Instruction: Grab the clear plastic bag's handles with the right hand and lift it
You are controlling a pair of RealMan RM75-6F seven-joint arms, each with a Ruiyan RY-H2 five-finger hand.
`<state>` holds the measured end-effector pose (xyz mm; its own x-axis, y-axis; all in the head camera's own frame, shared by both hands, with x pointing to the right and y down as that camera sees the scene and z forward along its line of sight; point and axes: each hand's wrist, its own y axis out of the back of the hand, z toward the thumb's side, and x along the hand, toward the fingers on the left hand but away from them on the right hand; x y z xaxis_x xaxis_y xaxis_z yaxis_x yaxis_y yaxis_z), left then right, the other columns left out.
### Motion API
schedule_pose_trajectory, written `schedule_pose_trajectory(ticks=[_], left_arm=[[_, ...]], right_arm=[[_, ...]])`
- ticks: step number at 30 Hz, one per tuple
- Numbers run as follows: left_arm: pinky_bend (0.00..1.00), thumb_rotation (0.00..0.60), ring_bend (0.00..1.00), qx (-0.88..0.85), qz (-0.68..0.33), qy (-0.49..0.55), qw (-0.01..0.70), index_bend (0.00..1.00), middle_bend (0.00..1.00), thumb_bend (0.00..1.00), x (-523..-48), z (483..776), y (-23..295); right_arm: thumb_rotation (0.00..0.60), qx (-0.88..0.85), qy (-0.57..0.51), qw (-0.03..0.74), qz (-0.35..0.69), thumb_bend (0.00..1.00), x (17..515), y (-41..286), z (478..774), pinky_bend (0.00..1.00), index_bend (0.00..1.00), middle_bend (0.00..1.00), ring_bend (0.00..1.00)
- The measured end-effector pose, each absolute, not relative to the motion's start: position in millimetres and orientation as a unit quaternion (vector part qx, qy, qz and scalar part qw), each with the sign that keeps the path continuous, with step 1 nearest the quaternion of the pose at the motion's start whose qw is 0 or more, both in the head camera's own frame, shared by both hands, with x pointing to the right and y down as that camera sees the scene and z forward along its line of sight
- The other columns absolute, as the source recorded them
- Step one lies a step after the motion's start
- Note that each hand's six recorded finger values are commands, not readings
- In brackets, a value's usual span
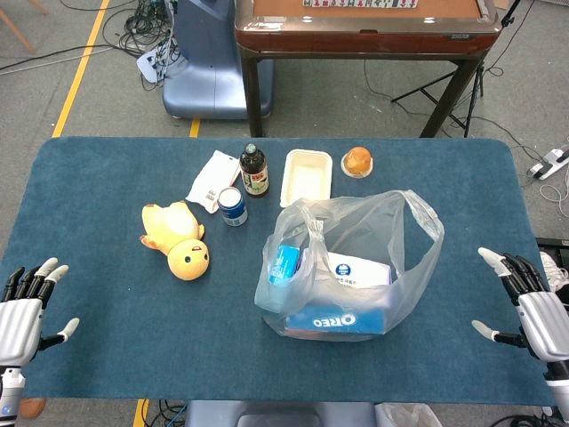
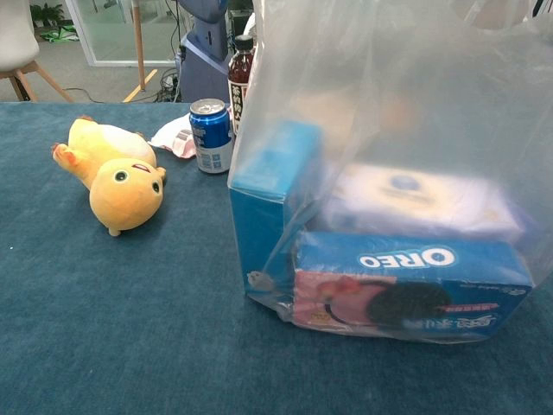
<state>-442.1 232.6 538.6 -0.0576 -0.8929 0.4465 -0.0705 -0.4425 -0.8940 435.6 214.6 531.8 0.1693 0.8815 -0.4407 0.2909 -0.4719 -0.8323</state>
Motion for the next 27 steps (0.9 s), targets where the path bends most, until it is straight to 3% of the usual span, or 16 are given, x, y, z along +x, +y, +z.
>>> schedule_pose_trajectory(ticks=[13, 27], left_arm=[[0.01, 0.600, 0.09, -0.598, -0.600, 0.408, 0.340, 0.16, 0.08, 0.18, -441, 533, 236], [0.01, 0.600, 0.09, -0.596, -0.597, 0.417, 0.339, 0.17, 0.08, 0.18, -444, 526, 241]], right_arm=[[0.600, -0.716, -0.426, 0.297, 0.466, 0.00, 431, 203, 524, 0.02, 0.00, 0.12, 0.00], [0.600, -0.804, -0.394, 0.219, 0.388, 0.00, 390, 145, 522, 0.02, 0.00, 0.12, 0.00]])
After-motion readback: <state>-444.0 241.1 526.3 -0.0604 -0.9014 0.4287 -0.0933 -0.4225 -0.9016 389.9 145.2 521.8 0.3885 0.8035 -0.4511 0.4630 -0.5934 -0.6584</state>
